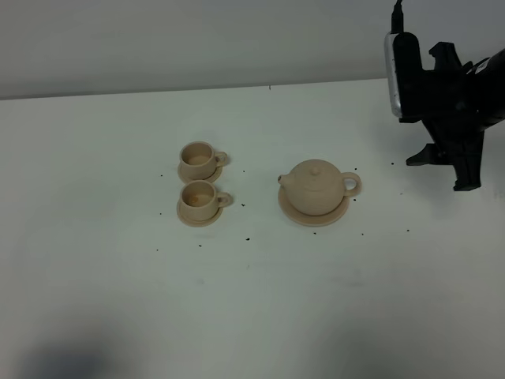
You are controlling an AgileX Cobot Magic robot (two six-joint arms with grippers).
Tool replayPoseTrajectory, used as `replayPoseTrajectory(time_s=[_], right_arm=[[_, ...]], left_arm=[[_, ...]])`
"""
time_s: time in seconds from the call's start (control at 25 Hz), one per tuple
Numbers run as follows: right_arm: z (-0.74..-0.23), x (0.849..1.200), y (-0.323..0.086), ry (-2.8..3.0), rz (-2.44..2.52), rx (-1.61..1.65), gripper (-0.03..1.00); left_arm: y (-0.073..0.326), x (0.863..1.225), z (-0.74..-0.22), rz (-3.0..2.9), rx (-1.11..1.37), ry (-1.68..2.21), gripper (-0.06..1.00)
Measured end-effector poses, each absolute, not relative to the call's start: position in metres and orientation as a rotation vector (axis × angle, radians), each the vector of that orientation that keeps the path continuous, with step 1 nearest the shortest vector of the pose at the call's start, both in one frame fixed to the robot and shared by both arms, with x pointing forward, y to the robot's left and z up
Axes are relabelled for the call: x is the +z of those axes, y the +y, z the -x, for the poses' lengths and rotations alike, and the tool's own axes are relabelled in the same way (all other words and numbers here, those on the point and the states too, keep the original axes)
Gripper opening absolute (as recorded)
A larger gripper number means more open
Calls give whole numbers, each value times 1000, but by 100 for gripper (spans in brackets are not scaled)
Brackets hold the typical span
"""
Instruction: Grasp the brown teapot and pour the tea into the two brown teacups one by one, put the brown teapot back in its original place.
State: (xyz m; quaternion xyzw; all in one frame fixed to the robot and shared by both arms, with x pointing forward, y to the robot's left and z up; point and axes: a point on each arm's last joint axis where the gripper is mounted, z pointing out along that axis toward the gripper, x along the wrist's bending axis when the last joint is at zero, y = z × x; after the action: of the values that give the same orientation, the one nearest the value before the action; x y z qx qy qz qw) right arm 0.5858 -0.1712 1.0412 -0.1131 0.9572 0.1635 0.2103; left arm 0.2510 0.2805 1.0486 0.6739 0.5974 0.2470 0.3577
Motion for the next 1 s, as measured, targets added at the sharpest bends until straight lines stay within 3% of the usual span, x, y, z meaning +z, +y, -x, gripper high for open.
replayPoseTrajectory(time_s=[0.64,1.0], right_arm=[[-635,992,-161,2920,290,376,52],[-636,996,-128,2864,215,230,52]], left_arm=[[280,1049,-251,-1739,638,1542,25],[280,1049,-251,-1739,638,1542,25]])
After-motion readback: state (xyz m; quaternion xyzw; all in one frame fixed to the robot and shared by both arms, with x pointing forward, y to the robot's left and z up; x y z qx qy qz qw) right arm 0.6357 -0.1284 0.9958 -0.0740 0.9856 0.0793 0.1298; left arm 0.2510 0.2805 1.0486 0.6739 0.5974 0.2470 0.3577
